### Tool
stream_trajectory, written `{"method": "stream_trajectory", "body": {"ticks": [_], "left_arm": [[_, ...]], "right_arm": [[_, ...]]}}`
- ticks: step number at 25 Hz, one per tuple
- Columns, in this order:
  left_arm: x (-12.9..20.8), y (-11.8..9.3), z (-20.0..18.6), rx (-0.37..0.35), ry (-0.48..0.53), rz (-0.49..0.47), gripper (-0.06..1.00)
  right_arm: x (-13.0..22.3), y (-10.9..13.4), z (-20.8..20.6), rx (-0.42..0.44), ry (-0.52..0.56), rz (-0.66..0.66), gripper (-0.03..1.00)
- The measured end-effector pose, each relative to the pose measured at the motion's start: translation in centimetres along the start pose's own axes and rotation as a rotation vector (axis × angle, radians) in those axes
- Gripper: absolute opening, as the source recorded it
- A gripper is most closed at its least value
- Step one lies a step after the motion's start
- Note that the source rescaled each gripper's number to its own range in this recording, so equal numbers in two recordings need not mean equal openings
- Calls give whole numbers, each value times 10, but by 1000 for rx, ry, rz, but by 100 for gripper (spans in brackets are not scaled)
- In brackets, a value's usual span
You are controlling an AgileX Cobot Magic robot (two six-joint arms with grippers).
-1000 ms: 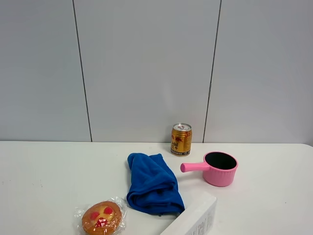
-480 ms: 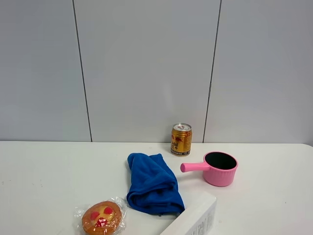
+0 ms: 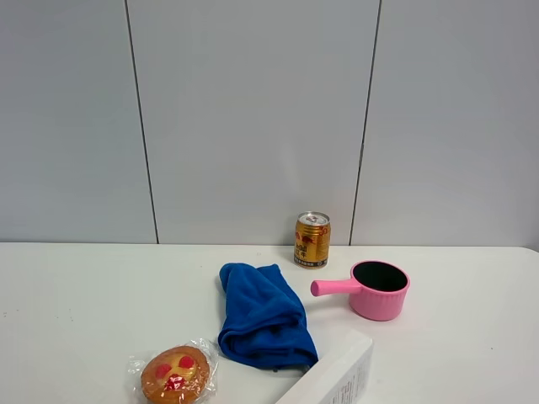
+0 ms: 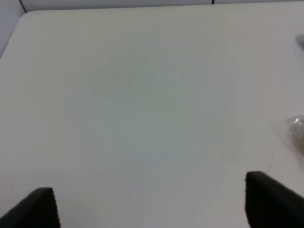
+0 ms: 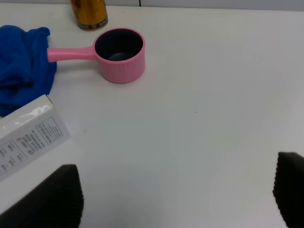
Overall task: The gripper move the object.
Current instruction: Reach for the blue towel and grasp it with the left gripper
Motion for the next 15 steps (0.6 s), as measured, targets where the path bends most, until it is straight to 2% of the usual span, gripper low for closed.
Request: {"method": "stream_trajectory", "body": {"ticks": [8, 11, 15], "left_arm": [[0, -2, 0, 12, -1, -3, 81], [-7, -12, -5, 87, 27, 10, 81], [-49, -33, -22, 238, 2, 131, 81]], "right_arm": [[0, 0, 0, 0, 0, 0, 100], [0, 0, 0, 0, 0, 0, 100], [0, 0, 0, 0, 0, 0, 100]]}}
Point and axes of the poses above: a point on each arm's last joint axis where the gripper is mounted, z pointing out along that axis toward the gripper, y along the wrist's bending axis when the last joint is at zero, x = y × z, the point moved 5 cm from there along z, pointing out along that axis toward the gripper, and after that the axes turned 1 degree about z, right-handed, at the moved point
